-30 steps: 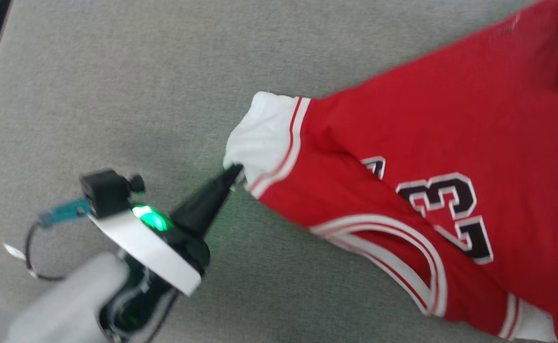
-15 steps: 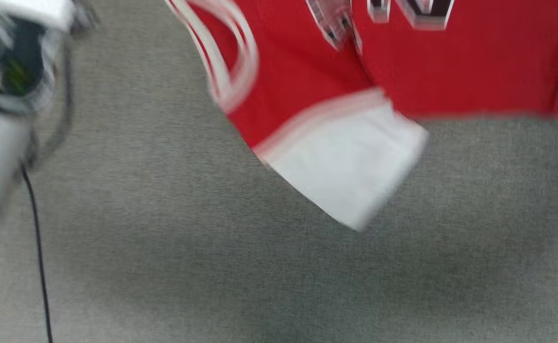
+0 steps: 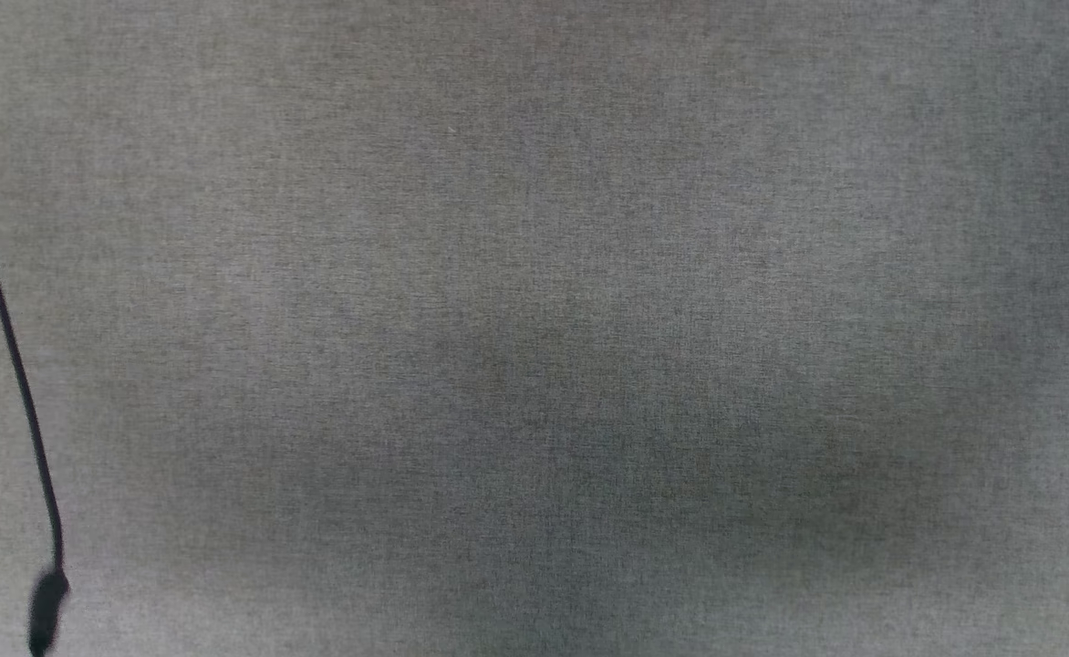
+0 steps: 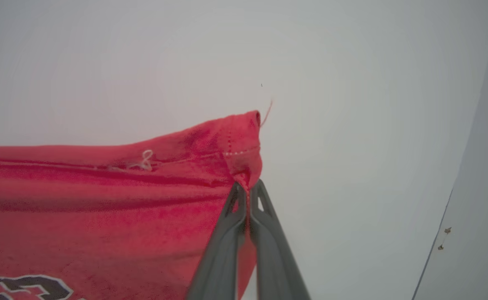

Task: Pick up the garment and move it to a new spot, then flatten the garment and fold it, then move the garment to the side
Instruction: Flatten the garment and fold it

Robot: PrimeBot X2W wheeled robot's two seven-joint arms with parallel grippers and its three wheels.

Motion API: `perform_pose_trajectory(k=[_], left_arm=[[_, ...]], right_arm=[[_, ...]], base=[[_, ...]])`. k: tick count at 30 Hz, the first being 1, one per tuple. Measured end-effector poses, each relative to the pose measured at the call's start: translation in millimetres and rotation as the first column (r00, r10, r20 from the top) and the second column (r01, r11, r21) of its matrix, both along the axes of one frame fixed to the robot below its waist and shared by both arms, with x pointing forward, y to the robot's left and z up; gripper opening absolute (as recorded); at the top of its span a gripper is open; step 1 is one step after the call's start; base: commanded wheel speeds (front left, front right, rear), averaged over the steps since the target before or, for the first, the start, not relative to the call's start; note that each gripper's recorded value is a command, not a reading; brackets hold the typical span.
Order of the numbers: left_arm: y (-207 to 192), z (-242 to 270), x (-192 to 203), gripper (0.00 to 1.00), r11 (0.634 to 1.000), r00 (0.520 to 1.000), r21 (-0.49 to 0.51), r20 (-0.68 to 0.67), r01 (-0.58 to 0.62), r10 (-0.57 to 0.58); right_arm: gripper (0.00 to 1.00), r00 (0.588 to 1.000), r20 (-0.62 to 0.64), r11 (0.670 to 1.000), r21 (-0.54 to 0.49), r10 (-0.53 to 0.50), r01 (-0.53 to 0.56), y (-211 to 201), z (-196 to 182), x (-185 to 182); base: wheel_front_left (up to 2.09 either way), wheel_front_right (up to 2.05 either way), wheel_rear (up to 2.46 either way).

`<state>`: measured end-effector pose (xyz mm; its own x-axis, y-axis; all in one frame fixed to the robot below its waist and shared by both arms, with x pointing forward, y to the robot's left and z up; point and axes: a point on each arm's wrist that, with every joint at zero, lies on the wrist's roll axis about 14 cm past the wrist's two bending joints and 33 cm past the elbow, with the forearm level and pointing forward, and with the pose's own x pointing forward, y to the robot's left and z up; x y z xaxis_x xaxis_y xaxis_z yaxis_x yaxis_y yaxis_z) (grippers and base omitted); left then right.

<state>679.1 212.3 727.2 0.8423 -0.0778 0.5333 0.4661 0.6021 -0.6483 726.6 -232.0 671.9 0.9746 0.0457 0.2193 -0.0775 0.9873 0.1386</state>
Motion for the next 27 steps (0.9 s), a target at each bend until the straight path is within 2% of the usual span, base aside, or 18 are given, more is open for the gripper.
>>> perform_pose_trajectory(k=[5, 10, 11, 13, 15, 17, 18, 22, 27], left_arm=[[-20, -79, -17, 0.0, 0.996, 0.983, -0.022, -0.164, 0.081, -0.084], [-38, -142, -65, 0.0, 0.983, 0.951, -0.124, -0.264, 0.134, -0.163], [-41, -154, -77, 0.0, 0.978, 0.941, -0.158, -0.288, 0.136, -0.177], [-49, -183, -101, 0.0, 0.981, 0.918, -0.121, -0.351, 0.151, -0.185], [-52, -202, -123, 0.0, 0.976, 0.898, -0.168, -0.393, 0.141, -0.197], [-56, -210, -142, 0.0, 0.972, 0.888, -0.191, -0.41, 0.14, -0.208], [-56, -210, -142, 0.0, 0.972, 0.888, -0.191, -0.41, 0.14, -0.208], [-57, -228, -177, 0.0, 0.98, 0.866, -0.144, -0.464, 0.137, -0.189], [-61, -232, -214, 0.0, 0.981, 0.85, -0.117, -0.49, 0.157, -0.194]], right_arm=[[0.0, 0.985, -0.171, 0.999, -0.039, 0.018, -0.025, 3, -73, -8], [0.0, 0.953, -0.299, 0.997, -0.037, 0.054, -0.068, 3, -138, -40], [0.0, 0.941, -0.332, 0.997, -0.028, 0.062, -0.075, 2, -153, -49], [0.0, 0.91, -0.406, 0.995, -0.02, 0.085, -0.101, 4, -185, -73], [0.0, 0.882, -0.459, 0.993, -0.001, 0.105, -0.119, 4, -207, -97], [0.0, 0.856, -0.501, 0.991, 0.018, 0.127, -0.136, 6, -222, -120], [0.0, 0.856, -0.501, 0.991, 0.018, 0.127, -0.136, 6, -222, -120], [0.0, 0.804, -0.569, 0.984, 0.067, 0.172, -0.163, 11, -240, -167], [0.0, 0.786, -0.59, 0.982, 0.091, 0.185, -0.163, 7, -235, -212]], base=[[0.0, 0.0, 0.0], [0.0, 0.0, 0.0], [0.0, 0.0, 0.0], [0.0, 0.0, 0.0], [0.0, 0.0, 0.0], [0.0, 0.0, 0.0], [0.0, 0.0, 0.0], [0.0, 0.0, 0.0], [0.0, 0.0, 0.0]])
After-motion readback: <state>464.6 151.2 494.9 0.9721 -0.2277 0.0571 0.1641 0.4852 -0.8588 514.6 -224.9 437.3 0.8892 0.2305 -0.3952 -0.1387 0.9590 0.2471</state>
